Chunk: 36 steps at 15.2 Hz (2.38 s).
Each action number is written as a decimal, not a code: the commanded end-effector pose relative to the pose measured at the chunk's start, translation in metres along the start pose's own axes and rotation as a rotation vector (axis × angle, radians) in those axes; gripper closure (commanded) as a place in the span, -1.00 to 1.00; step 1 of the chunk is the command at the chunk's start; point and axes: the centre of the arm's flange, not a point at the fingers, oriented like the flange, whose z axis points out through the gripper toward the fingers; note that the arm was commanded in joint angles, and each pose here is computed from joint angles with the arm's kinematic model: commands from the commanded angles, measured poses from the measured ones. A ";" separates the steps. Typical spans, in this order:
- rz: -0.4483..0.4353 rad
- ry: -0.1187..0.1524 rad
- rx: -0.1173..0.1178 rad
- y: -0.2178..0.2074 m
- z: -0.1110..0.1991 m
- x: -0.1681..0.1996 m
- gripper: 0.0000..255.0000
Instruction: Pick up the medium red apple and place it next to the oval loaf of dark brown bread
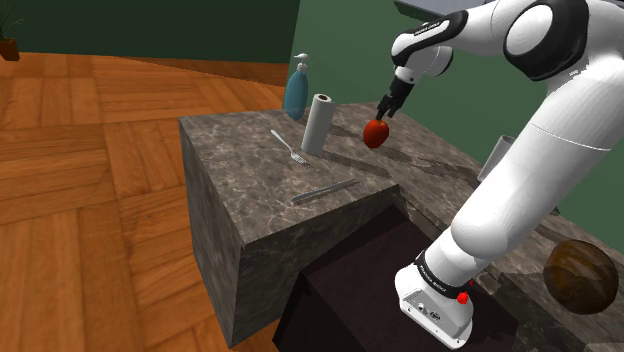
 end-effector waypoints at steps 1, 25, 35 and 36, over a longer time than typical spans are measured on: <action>0.000 0.000 0.000 0.000 0.001 0.000 -1.00; 0.000 0.000 0.000 -0.002 -0.052 0.004 1.00; 0.000 0.000 0.000 -0.004 -0.104 0.007 1.00; 0.000 0.000 0.000 -0.004 -0.109 0.008 1.00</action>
